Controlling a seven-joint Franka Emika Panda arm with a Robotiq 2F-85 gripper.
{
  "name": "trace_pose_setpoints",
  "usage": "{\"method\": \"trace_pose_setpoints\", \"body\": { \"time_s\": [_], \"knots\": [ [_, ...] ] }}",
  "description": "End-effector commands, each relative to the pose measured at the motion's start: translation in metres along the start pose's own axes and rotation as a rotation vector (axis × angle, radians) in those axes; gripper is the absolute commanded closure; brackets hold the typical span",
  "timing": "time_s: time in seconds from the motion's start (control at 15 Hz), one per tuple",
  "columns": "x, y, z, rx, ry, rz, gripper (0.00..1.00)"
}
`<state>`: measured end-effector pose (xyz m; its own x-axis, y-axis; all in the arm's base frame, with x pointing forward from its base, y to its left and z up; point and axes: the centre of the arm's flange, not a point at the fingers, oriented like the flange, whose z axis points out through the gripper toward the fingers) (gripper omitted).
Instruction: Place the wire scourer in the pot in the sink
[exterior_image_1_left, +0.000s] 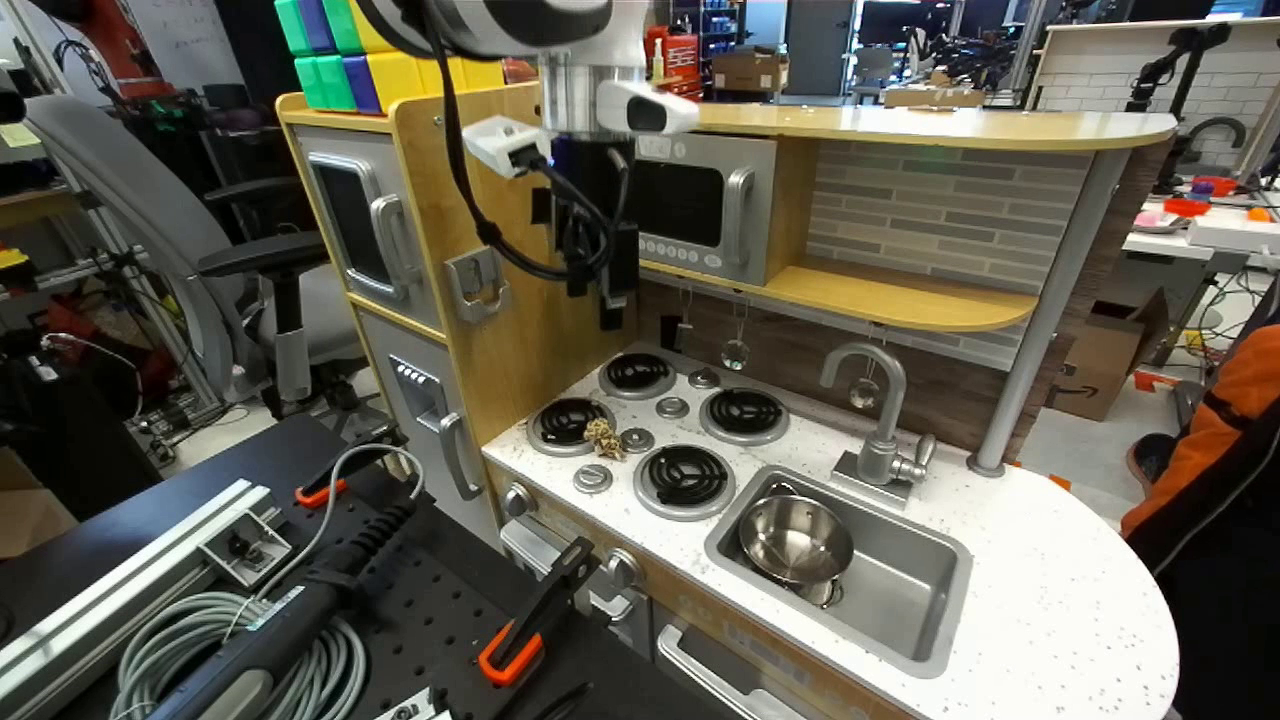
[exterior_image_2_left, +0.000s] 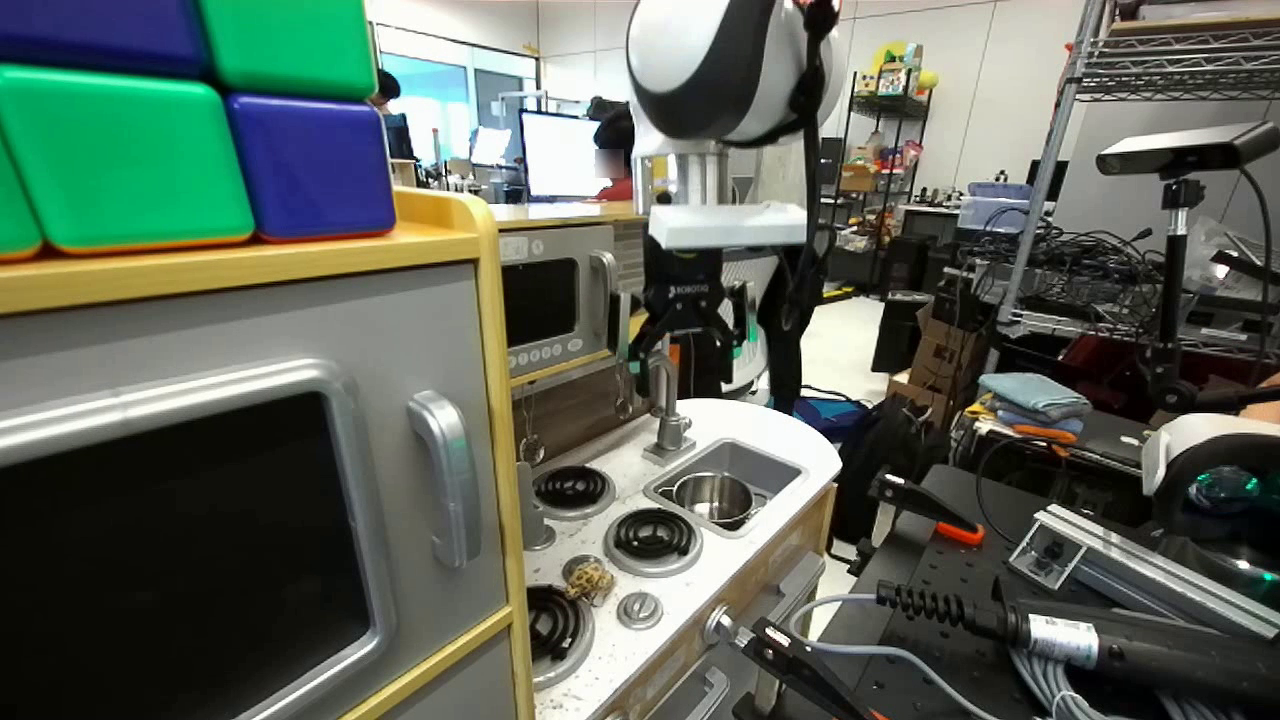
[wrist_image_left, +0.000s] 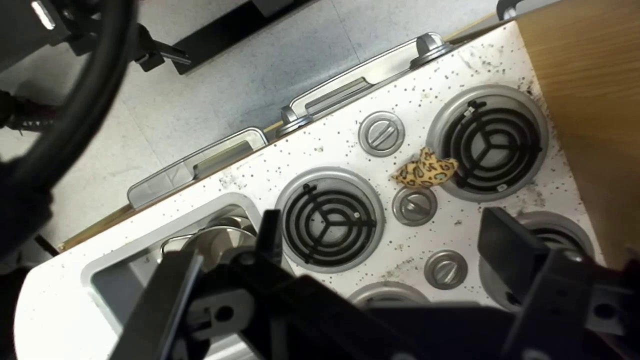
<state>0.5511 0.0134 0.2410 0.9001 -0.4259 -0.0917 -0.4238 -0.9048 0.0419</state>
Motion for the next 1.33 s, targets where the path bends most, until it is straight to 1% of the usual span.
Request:
{"method": "trace_pose_setpoints", "body": {
  "time_s": [0.0, 0.13, 0.27, 0.47, 0.67, 0.93, 1.07, 1.27],
  "knots": [
    [0.028, -0.016, 0.075, -0.038, -0.003, 0.075, 0.0],
    [0.036, -0.024, 0.108, -0.018, -0.021, 0.088, 0.0],
    [0.041, -0.035, 0.135, -0.004, 0.004, 0.07, 0.0],
    [0.044, -0.051, 0.161, 0.044, 0.041, 0.049, 0.0],
    [0.046, -0.067, 0.176, 0.088, 0.069, 0.035, 0.0],
    [0.047, -0.083, 0.187, 0.14, 0.075, 0.036, 0.0],
    [0.048, -0.088, 0.193, 0.145, 0.072, 0.041, 0.0],
    [0.052, -0.091, 0.203, 0.124, 0.067, 0.049, 0.0]
  ]
}}
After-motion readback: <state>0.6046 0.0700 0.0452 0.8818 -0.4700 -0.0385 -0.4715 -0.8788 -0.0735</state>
